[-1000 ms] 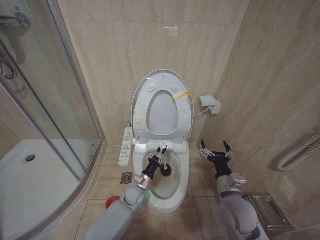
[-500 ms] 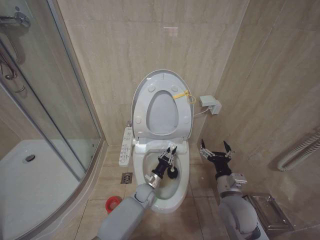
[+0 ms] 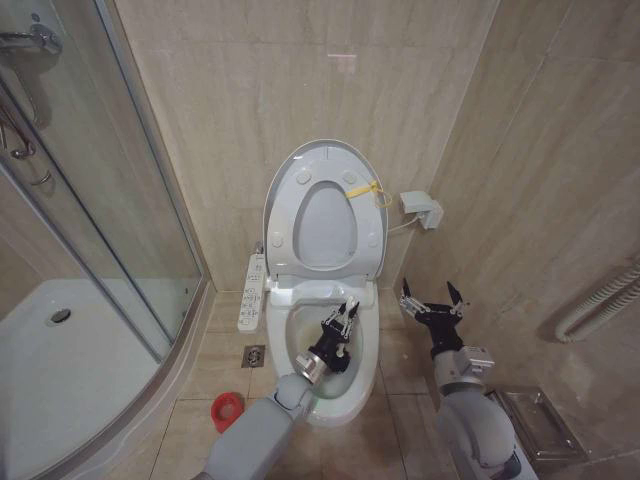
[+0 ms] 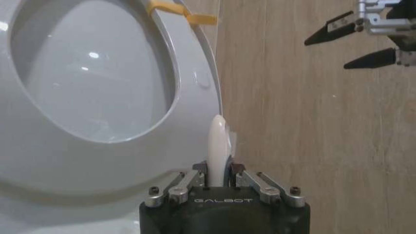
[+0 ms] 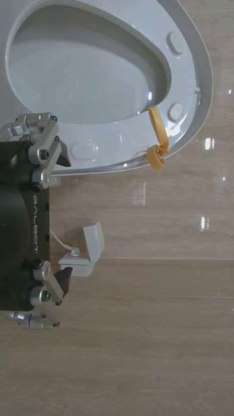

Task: Open the toilet lid, clean the toilet bowl with a toilet brush, close the toilet lid, and flush.

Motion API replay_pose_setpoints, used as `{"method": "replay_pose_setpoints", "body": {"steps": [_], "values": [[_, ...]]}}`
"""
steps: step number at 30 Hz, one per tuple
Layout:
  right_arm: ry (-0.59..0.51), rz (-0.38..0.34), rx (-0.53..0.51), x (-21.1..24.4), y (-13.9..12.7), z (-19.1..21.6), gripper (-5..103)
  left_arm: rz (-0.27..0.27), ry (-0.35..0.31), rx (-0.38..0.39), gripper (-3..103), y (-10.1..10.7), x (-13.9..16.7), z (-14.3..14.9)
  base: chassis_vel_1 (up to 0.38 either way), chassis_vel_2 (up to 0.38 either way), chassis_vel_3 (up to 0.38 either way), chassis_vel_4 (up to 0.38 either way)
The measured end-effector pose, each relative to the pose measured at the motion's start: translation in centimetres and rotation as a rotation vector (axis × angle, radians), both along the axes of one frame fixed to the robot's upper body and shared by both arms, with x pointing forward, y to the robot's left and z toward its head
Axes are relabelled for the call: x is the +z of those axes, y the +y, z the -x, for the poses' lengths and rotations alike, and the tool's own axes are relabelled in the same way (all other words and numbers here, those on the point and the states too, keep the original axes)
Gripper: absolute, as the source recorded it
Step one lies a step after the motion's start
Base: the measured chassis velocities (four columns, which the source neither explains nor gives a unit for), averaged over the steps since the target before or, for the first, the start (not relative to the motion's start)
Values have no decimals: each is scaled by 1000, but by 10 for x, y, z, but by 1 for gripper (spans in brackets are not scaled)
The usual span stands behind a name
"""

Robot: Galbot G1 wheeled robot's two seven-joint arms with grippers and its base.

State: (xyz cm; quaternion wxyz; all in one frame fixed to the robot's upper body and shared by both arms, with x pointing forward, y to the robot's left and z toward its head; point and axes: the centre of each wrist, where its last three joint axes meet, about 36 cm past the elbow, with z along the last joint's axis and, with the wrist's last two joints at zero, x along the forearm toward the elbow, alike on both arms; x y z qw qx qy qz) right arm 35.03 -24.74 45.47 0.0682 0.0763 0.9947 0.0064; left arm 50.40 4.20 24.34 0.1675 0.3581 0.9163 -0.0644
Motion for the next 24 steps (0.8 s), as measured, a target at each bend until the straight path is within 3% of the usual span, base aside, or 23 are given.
{"method": "replay_pose_setpoints", "body": {"steps": [7,14,21,24], "values": [[0,0,0,0,0,0,100,16,0,-2,21,-10,5,-2,0,0,0,0],[0,0,0,0,0,0,100,-33,17,-3,21,-1,-10,1,0,0,0,0],[0,0,0,0,0,0,100,22,5,-11,21,-20,13,-4,0,0,0,0],[0,0,0,0,0,0,100,8,15,-13,21,-22,6,-3,0,0,0,0]]}}
